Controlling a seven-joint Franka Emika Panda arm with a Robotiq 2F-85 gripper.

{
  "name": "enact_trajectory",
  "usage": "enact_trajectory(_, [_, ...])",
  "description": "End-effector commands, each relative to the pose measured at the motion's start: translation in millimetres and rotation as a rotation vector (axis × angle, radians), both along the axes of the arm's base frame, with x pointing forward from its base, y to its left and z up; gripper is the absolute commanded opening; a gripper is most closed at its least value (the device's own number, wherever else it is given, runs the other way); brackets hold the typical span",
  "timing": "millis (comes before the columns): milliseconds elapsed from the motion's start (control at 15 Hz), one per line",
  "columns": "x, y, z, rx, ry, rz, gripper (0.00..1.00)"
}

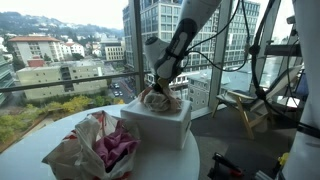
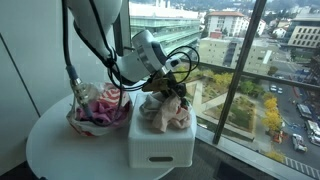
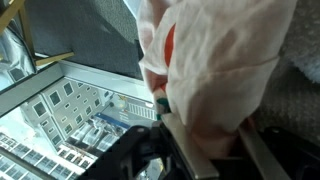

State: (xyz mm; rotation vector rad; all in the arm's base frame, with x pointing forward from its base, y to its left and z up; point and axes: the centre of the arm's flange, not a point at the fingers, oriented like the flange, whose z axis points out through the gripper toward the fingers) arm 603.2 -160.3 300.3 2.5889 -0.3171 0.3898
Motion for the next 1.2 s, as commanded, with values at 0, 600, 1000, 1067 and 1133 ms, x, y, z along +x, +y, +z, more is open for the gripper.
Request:
enact_trajectory(0, [-3.7,7.2,15.7,-0.058,-0.034,0.016,0.13])
enact_trajectory(600, [-24.4,22.9,108.0,-0.277,-0.225,-0.033,0.02])
enact_trajectory(1000, [-45.1,30.7,176.4,-0.368,-0.457,-0.110,0.02])
enact_trajectory(1067, [-50.5,33.6,189.7,-0.376,-0.502,-0.117,0.02])
enact_trajectory(1133, [-55.3,36.9,201.3,-0.380,-0.539,-0.123,0.02])
